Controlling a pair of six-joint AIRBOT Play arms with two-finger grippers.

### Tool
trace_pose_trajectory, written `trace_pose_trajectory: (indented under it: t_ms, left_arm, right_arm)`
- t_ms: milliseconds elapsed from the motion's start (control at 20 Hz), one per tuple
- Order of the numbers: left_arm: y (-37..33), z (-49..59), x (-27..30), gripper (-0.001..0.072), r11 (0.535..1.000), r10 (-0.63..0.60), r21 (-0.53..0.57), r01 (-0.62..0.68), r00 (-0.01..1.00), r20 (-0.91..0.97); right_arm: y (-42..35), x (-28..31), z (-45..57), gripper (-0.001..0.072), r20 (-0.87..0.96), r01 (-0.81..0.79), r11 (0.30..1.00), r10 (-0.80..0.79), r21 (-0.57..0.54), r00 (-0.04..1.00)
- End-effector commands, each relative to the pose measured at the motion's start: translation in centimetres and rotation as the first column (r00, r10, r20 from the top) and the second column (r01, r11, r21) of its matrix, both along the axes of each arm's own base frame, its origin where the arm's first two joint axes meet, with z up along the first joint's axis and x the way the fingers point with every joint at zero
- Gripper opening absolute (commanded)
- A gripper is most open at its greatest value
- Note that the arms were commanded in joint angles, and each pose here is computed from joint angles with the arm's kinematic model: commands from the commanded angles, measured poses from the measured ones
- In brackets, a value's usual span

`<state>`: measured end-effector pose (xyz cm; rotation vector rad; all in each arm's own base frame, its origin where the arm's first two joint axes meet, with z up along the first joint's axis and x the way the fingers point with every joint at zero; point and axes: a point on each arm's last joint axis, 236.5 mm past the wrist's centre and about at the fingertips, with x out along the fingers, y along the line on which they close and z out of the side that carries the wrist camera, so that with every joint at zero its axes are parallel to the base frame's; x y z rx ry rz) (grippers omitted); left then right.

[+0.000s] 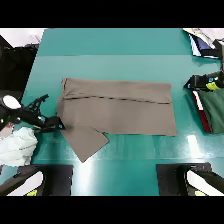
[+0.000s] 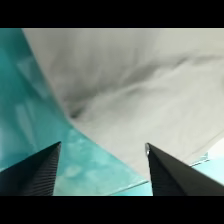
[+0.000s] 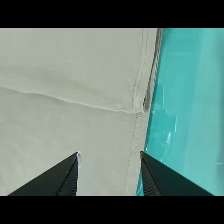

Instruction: Fold the shirts.

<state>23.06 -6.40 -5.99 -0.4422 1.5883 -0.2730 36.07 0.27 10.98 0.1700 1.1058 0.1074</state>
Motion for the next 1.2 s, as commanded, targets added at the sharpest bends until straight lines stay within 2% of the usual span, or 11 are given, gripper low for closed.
trace_pose_trajectory:
  t_ms: [0,250,400,650,700,750,800,900,950,1000,1150]
  left_arm:
    - [-1.2,-1.5,-1.9,0.0606,0.998,0.048,-0.039,-0.049,0.998,-0.028]
    - [-1.9,-1.0,0.3,0.0606,0.991,0.115,-0.080,-0.111,0.993,0.037]
    - [-1.9,-1.3,0.0,0.0606,0.990,0.113,-0.082,-0.111,0.993,0.023]
    - [-4.1,-1.6,-1.4,0.0603,0.997,0.008,-0.075,-0.007,1.000,0.009]
    - [-4.4,-1.6,-1.6,0.0548,0.997,-0.008,-0.075,0.009,1.000,0.008]
    - [-4.6,-1.7,-1.7,0.0258,0.997,-0.022,-0.073,0.023,1.000,0.008]
    - [-4.5,-1.7,-1.8,0.0132,0.997,-0.024,-0.070,0.024,1.000,0.007]
    - [-4.6,-1.6,-2.1,0.0133,0.997,-0.030,-0.075,0.030,1.000,-0.004]
    - [-4.6,-1.5,-2.4,0.0049,0.996,-0.041,-0.076,0.040,0.999,-0.015]
    - [-4.5,-1.4,-2.6,0.0023,0.996,-0.058,-0.072,0.057,0.998,-0.018]
    - [-3.9,-0.4,-2.4,0.0023,0.994,-0.099,-0.050,0.098,0.995,-0.018]
  right_arm:
    - [0.0,-0.1,0.3,0.0430,0.007,-0.004,1.000,0.004,-0.002,1.000]
    - [0.1,-0.1,0.3,0.0430,0.006,-0.004,1.000,0.004,-0.002,1.000]
    - [0.1,-0.2,0.2,0.0430,0.001,-0.005,1.000,0.005,-0.001,1.000]
    - [0.1,-0.4,0.2,0.0430,-0.005,-0.007,1.000,0.007,-0.001,1.000]
    - [0.1,-0.4,0.2,0.0430,-0.007,-0.007,1.000,0.007,-0.001,1.000]
    - [0.1,-0.6,0.1,0.0430,-0.013,-0.007,1.000,0.007,-0.001,1.000]
    - [0.1,-0.7,0.0,0.0430,-0.019,-0.009,1.000,0.009,0.000,1.000]
    - [0.2,-1.1,-0.1,0.0430,-0.037,-0.014,1.000,0.014,0.001,0.999]
    - [0.3,-1.5,-0.3,0.0430,-0.054,-0.018,1.000,0.018,0.003,0.998]
    - [0.1,-1.8,-0.4,0.0430,-0.068,-0.016,1.000,0.016,0.003,0.998]
    - [-1.2,-4.4,-3.1,0.0430,-0.196,0.027,0.999,-0.021,0.026,0.980]
